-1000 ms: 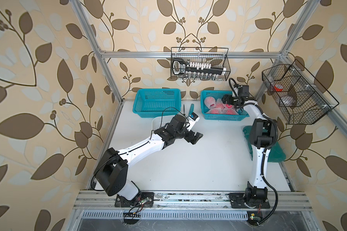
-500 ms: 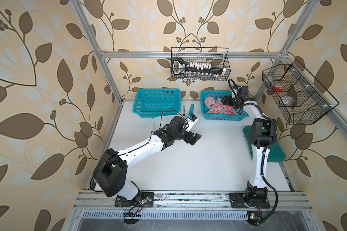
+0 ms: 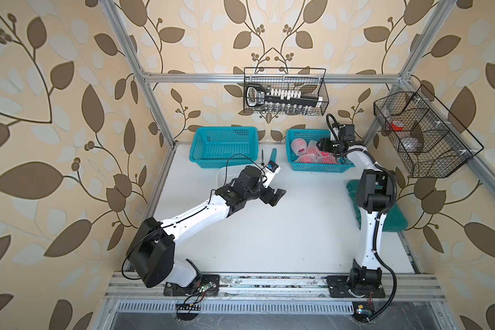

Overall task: Remove foam nets from apples
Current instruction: Pick up the apple from the basket.

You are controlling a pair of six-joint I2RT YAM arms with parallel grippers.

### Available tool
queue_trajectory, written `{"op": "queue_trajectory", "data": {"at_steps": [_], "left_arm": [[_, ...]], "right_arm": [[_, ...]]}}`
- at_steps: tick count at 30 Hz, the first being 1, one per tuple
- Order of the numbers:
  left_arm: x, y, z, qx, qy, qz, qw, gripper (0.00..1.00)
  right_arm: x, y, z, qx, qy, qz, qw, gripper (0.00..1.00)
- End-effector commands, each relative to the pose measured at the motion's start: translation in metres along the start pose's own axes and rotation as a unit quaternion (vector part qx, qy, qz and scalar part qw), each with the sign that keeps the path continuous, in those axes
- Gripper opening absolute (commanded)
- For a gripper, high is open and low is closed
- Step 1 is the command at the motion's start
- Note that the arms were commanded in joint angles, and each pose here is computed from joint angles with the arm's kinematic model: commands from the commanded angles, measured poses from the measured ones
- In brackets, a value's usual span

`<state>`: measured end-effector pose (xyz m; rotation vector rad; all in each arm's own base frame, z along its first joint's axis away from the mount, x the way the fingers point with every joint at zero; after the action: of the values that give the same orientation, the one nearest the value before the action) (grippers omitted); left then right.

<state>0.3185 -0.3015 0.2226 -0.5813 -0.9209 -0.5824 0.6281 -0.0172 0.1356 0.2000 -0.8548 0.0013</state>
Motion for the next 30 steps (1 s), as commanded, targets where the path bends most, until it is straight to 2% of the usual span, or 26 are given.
{"op": "queue_trajectory", "data": {"at_steps": [1, 11, 20, 23, 26, 30], "left_arm": [[0.015, 0.0, 0.013, 0.009, -0.033, -0.009, 0.999, 0.99], [0.021, 0.006, 0.02, 0.031, -0.048, -0.008, 0.998, 0.99], [0.027, 0.006, 0.036, 0.036, -0.055, 0.042, 0.997, 0.99], [0.025, 0.007, 0.041, 0.021, -0.058, 0.071, 0.996, 0.99], [0.019, 0.015, 0.041, 0.003, -0.059, 0.113, 0.992, 0.99], [0.01, 0.017, 0.037, -0.017, -0.066, 0.142, 0.988, 0.99]], "right_arm": [[0.016, 0.011, 0.019, 0.014, -0.021, 0.0, 1.0, 0.62], [0.033, 0.021, 0.044, 0.024, -0.045, -0.005, 0.999, 0.59], [0.044, 0.045, 0.103, 0.054, -0.07, -0.013, 0.996, 0.58], [0.037, 0.068, 0.132, 0.089, -0.08, -0.016, 0.993, 0.58], [0.015, 0.102, 0.153, 0.131, -0.083, -0.011, 0.988, 0.58], [-0.025, 0.179, 0.189, 0.23, -0.1, 0.04, 0.967, 0.58]]}}
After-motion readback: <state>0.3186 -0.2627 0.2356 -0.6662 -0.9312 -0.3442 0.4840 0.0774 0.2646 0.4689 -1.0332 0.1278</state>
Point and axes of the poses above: each gripper's point midway between its finger pads, its own z axis back along the fingers, its own y axis along the line the jaws close on, x = y × z, the point moved 1 cm from there along z, back along the fingers, and after that the axes turned 7 degrees about z, right-handed, at the moved point
